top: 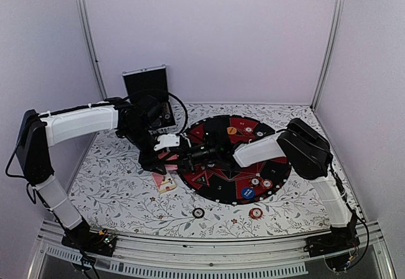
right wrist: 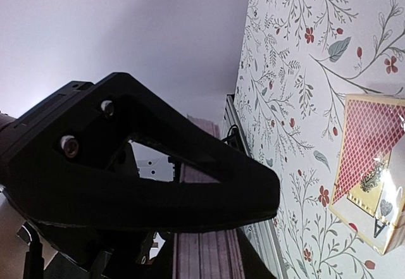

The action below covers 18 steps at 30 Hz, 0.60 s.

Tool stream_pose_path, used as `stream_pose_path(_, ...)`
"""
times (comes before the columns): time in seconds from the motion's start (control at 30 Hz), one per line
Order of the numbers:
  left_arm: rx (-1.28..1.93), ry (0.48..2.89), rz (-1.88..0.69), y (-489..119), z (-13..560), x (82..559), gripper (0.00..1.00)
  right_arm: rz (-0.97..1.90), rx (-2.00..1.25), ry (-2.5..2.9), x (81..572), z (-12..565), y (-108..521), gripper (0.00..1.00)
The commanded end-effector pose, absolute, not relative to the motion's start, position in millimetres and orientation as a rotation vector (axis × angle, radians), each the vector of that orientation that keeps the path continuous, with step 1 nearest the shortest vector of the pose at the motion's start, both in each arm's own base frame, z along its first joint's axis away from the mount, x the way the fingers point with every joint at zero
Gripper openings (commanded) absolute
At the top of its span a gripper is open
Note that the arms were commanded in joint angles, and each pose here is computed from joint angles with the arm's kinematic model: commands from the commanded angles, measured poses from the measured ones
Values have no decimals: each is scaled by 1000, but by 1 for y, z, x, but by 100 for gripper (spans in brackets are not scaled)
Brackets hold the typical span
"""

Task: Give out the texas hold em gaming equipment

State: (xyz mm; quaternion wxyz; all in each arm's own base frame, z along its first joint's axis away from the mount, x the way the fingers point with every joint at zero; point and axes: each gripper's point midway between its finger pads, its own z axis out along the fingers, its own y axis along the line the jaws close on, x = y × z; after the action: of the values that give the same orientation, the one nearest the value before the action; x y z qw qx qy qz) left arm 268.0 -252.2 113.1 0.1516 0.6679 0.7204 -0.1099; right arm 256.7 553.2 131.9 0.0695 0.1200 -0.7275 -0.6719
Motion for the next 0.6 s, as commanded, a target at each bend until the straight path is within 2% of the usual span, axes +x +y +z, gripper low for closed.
stream_pose_path(0.0, 1928, 1992, -331, -257, 135, 262, 57, -1955, 357, -2241, 255, 127, 552, 28)
stream_pose_path(0.13, 1929, 1989, -338, -259, 137, 261, 50, -1942, 345, -2252, 256, 122, 551, 34)
stream_pose_path(0.57, 1867, 1968, -360, -266, 156, 265, 31, -1894, 302, -2322, 262, 112, 546, 32)
